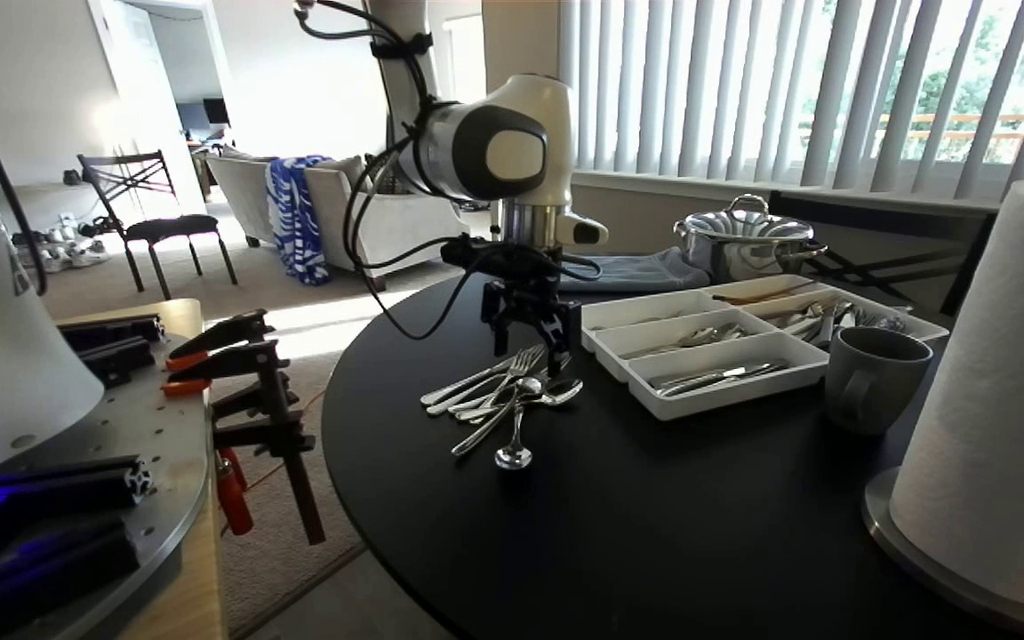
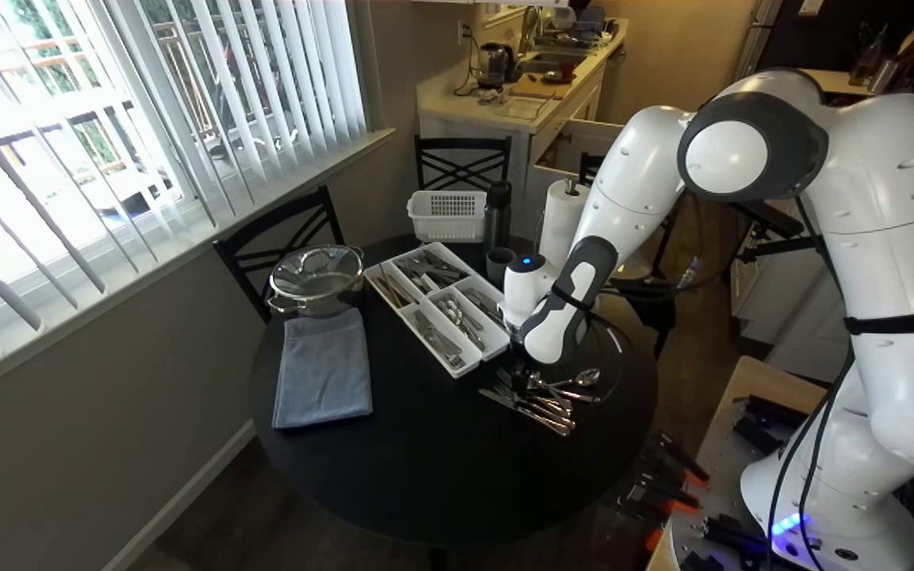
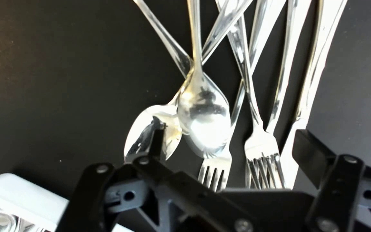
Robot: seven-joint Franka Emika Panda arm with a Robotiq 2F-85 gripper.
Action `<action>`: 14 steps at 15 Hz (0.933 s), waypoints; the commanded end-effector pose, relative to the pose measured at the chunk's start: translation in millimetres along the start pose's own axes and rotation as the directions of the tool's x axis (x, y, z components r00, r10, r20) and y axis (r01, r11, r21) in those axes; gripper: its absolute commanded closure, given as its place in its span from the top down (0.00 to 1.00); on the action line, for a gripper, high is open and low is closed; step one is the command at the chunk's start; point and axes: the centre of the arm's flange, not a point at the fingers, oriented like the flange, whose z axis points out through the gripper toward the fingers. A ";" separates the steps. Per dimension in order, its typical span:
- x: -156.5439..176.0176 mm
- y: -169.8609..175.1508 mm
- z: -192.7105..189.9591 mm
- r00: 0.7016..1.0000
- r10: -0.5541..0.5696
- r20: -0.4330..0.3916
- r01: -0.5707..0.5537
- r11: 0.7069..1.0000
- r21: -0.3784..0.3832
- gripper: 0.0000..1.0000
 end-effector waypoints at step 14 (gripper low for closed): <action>-23.2 22.4 28.9 0.997 0.055 0.058 -0.057 0.998 0.032 0.44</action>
